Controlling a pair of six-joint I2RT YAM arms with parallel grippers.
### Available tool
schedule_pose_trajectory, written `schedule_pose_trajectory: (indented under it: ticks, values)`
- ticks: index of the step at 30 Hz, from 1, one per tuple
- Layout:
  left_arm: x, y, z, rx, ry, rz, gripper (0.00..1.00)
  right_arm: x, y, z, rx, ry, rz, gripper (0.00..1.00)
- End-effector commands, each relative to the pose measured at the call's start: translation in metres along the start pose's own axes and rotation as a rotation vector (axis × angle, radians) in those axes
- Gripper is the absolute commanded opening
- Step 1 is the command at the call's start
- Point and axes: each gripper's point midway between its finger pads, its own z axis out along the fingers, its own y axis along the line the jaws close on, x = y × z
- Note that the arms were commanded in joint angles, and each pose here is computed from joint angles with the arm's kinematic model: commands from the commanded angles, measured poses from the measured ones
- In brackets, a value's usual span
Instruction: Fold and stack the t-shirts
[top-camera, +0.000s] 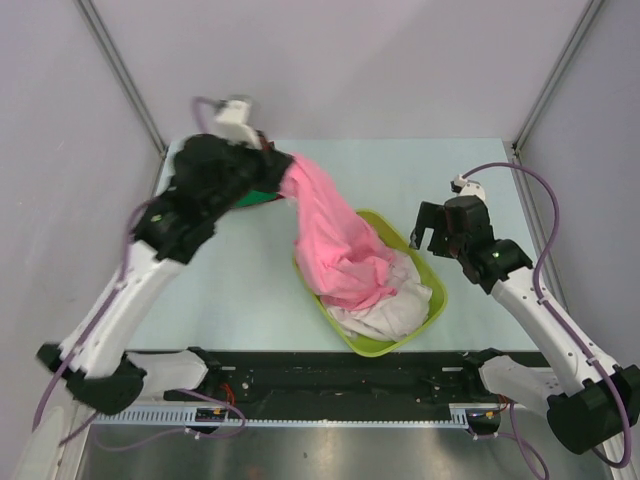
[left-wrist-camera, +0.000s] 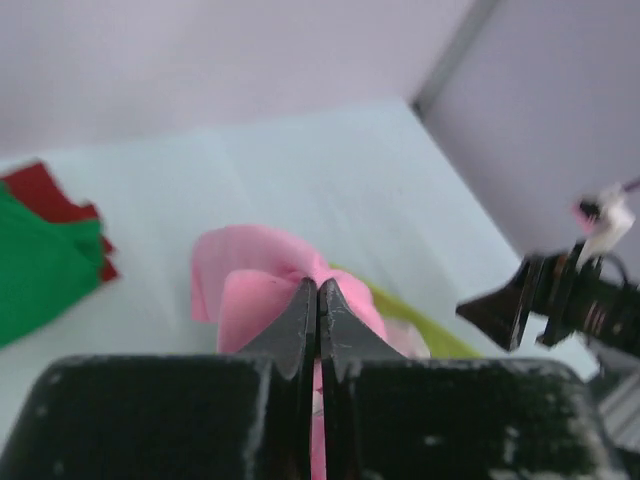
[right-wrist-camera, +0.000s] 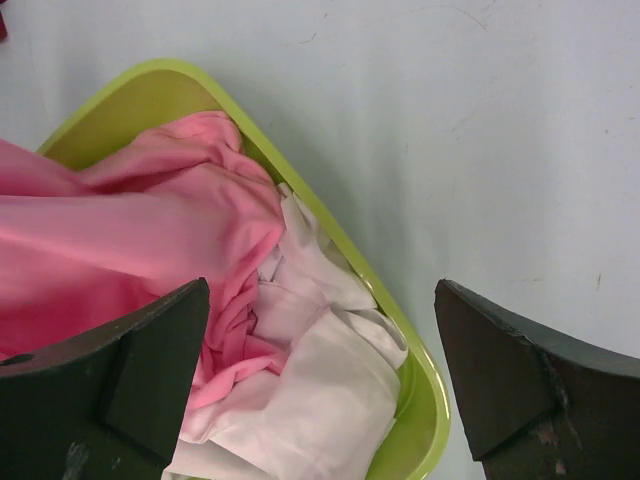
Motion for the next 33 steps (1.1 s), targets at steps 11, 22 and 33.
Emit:
schedule_pose_trajectory:
  ticks: [11, 22, 33]
  values:
    - [-0.026, 0.072, -0.206, -0.291, -0.249, -0.130, 0.00, 0.014, 0.011, 0.012, -0.010, 0.043, -0.049, 1.00]
    - [-0.018, 0.149, -0.354, -0.778, -0.447, -0.212, 0.00, 0.024, 0.028, 0.017, -0.035, 0.062, -0.079, 1.00]
    - [0.035, 0.157, -0.284, -0.709, -0.310, -0.227, 0.00, 0.050, 0.001, 0.059, 0.134, 0.160, -0.144, 1.00]
